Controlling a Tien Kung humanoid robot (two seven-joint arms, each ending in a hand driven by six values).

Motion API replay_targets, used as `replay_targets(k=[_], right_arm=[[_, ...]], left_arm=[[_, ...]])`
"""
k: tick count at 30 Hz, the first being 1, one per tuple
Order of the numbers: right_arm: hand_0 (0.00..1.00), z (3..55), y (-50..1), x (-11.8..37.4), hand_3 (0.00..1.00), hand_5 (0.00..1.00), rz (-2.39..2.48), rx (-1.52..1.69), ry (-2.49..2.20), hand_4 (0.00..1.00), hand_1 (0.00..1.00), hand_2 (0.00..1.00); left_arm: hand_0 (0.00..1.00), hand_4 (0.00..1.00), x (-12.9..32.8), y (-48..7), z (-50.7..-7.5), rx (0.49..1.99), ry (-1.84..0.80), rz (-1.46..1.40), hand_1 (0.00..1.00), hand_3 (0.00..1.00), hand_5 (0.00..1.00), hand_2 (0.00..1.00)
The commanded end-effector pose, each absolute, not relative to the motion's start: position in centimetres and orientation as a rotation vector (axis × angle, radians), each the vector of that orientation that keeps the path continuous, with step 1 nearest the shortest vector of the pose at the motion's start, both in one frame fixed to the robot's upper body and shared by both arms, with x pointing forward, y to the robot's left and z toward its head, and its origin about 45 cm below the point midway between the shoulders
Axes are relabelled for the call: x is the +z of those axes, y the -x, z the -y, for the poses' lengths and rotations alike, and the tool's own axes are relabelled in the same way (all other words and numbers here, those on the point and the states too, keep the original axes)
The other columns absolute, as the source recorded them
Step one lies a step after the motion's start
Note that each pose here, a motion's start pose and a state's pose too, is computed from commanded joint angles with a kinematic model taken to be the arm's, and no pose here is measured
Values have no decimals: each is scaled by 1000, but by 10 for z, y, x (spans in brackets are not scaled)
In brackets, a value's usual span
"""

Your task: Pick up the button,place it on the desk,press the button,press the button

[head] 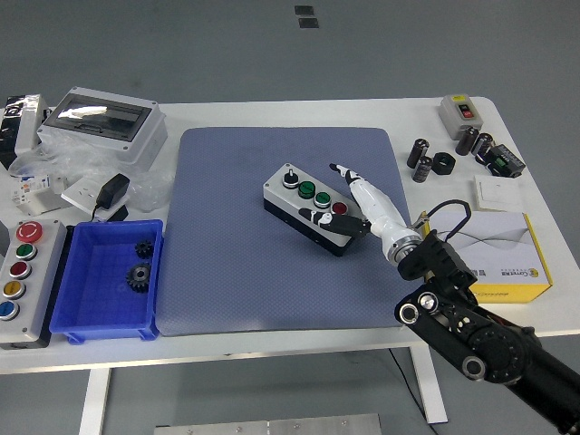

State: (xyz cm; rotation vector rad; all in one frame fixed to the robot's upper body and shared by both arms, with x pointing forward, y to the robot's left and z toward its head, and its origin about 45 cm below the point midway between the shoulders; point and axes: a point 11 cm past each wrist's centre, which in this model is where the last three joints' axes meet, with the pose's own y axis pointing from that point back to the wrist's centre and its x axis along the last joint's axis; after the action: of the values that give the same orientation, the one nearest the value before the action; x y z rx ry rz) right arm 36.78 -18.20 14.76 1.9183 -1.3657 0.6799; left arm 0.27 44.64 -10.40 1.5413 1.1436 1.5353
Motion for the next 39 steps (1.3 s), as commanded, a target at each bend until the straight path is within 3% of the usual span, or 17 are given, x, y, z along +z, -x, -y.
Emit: replay_targets(k=[24,25,30,31,36,37,39], right_arm=[[998,170,-364,138,998,626,1239,856,-1779,998,998,998],[750,170,-364,137,998,542,1238,858,-1777,998,777,894],[750,169,-363,134,998,542,1225,858,-1767,998,777,894],[436,169,-363,133,998,368,1225,857,-1765,952,588,731],[436,170,-364,134,998,368,1248,863,-1760,952,588,731],[343,170,-363,134,982,334,1252,863,-1763,937,490,679],[343,170,-363,133,982,334,1256,862,-1772,937,490,679]], left_arm=[[627,681,-104,-6,-447,1533,-1542,-1137,621,608,210,557],[627,681,-104,-6,-447,1532,-1543,-1136,621,608,210,557],[627,681,-103,-6,-448,1531,-1545,-1134,621,608,210,557],[627,680,-103,-6,-448,1531,-1545,-1133,621,607,208,557],[627,680,-103,-6,-448,1530,-1546,-1131,621,607,208,557],[627,681,-103,-6,-448,1529,-1546,-1131,621,607,204,557],[627,681,-103,-6,-448,1529,-1546,-1130,621,607,204,557]])
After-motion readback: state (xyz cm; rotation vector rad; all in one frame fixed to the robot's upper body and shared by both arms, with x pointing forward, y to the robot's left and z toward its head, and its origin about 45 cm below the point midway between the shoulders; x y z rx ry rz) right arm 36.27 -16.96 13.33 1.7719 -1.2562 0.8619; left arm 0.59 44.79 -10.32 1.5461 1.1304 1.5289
